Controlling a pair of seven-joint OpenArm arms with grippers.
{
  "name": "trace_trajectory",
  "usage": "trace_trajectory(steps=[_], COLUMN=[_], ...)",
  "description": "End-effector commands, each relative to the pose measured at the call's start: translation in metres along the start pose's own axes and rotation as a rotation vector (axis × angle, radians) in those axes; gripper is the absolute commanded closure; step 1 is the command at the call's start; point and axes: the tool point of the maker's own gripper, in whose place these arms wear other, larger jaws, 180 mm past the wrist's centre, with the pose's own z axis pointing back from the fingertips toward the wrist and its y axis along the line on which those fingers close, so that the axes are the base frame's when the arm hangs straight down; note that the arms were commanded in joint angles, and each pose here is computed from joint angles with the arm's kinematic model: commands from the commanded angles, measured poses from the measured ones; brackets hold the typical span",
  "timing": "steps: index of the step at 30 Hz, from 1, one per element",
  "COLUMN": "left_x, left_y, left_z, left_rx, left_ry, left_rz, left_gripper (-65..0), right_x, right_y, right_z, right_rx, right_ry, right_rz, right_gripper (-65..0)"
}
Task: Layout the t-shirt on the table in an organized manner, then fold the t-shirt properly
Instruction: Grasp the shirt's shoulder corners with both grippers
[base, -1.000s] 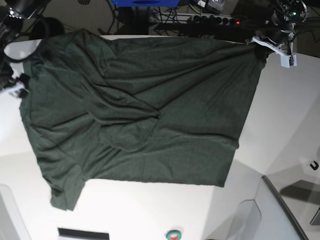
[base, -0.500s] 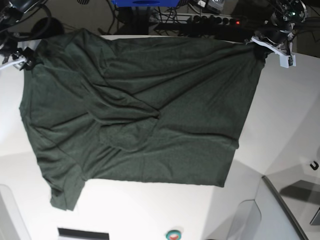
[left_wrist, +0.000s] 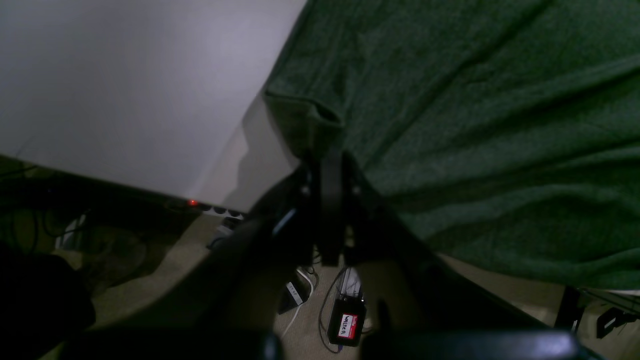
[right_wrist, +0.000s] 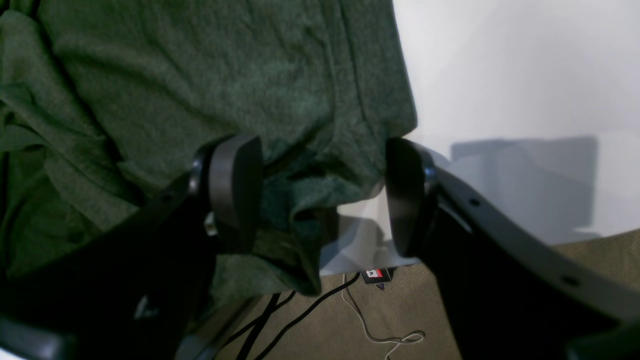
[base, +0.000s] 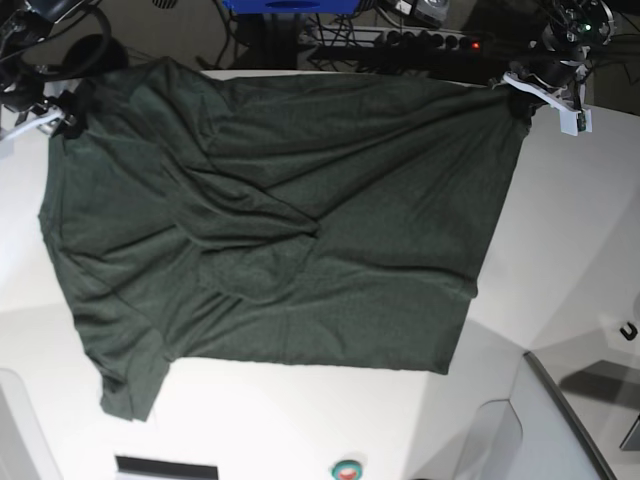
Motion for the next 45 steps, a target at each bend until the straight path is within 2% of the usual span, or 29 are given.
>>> trace_trajectory(steps=[1,4,6,9,10,12,15,21,31,35,39,45], left_x=[0.011,0.011,0.011,0.011,0.011,0.011,0.015,0.034,0.032,0.034,0.031,0.031], left_y=[0.003,0.003,0.003,0.003,0.003,0.003,0.003,0.000,-0.004,-0.009,-0.012,-0.008], left_z=[0.004,0.004,0.004,0.004,0.004,0.004,0.007,0.025,0.026,0.024,0.024,0.026], left_rx=[0.004,0.004,0.004,0.004,0.004,0.004,0.009,0.027,0.025,0.014,0.005,0.016], left_ry=[-0.036,-0.036,-0.036,-0.036,-0.036,-0.036,-0.046,-0.091,-0.039,-0.042,-0.031,-0.032], left_rz=[-0.016,-0.016,-0.016,-0.016,-0.016,-0.016,-0.025,-0.103,-0.123,-0.131,-0.140,-0.137], left_gripper=[0.0,0.0,0.0,0.0,0.0,0.0,0.0,0.0,0.0,0.0,0.0,0.0], right_x=[-0.010,-0.010,-0.007,0.000,0.001,0.007,0.026,0.047,0.043,0.048,0.047,0.052], right_y=[-0.003,-0.003,-0.002,-0.003,-0.003,-0.004,-0.007,-0.006,-0.006,0.010,0.009,0.008], right_z=[0.002,0.002,0.001,0.001,0.002,0.005,0.022,0.053,0.051,0.043,0.041,0.042], right_rx=[-0.015,-0.015,-0.012,-0.014,-0.015,-0.024,-0.065,-0.139,-0.142,-0.112,-0.133,-0.139], right_ry=[0.049,0.048,0.034,0.007,0.004,-0.011,-0.053,-0.090,-0.057,-0.041,-0.041,-0.049], right_rz=[0.009,0.009,0.013,0.016,0.016,0.030,0.083,0.176,0.179,0.232,0.162,0.153], right_gripper=[-36.2,-33.6,-23.0,-1.2,0.0,-1.5,-0.2,-0.2,-0.2,-0.2,-0.2,-0.2])
